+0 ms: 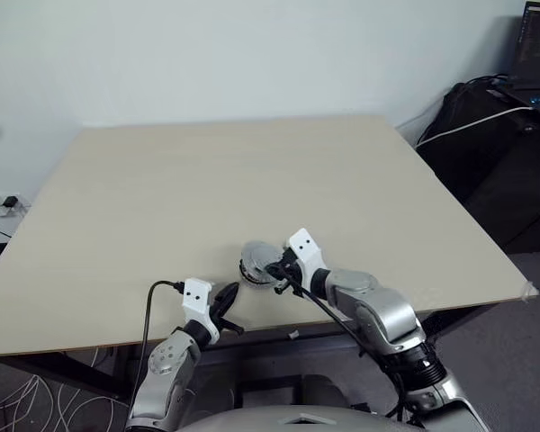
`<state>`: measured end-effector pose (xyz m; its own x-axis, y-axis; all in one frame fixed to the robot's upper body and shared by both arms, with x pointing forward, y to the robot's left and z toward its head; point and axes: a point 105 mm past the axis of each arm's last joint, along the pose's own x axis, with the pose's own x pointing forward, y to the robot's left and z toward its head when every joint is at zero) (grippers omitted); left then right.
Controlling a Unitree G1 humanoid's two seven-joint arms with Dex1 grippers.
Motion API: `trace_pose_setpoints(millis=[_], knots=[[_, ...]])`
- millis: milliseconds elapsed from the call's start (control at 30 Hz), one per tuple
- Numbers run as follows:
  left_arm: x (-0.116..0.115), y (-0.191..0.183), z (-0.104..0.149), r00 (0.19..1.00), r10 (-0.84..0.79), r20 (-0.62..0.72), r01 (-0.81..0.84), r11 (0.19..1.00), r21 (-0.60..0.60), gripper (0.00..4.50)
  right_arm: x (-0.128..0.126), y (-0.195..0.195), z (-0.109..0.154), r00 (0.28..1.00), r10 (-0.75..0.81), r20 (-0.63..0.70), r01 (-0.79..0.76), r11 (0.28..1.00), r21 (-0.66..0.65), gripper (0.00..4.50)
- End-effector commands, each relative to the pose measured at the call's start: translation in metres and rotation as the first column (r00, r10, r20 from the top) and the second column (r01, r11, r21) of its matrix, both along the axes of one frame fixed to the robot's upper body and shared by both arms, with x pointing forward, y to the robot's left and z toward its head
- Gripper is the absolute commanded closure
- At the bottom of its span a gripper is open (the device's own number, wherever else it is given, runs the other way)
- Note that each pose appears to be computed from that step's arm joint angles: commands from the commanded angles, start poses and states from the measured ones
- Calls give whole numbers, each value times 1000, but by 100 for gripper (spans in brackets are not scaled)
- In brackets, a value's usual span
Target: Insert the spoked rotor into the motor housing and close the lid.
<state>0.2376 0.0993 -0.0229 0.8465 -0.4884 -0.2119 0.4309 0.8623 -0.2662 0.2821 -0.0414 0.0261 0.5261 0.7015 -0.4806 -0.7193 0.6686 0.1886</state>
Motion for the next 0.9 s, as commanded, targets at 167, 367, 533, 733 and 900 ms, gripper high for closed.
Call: trace_pose_setpoints(millis=[167,367,533,733,900], knots=[[6,-1,14,999,12,53,-11,1000,-16,450,5,9,-3,1000,-1,6,1,1000,15,447],[6,-2,14,999,4,52,-3,1000,-18,450,6,5,-7,1000,-16,10,16,1000,2,447],[6,-2,14,999,3,51,-2,1000,-21,450,15,2,24,989,-35,141,17,992,122,429],[7,-3,14,999,-3,52,4,1000,-24,450,26,-8,30,980,-12,201,-13,993,118,259],[8,-2,15,998,0,56,1,1000,-23,450,30,-7,23,979,81,185,-100,990,97,100]])
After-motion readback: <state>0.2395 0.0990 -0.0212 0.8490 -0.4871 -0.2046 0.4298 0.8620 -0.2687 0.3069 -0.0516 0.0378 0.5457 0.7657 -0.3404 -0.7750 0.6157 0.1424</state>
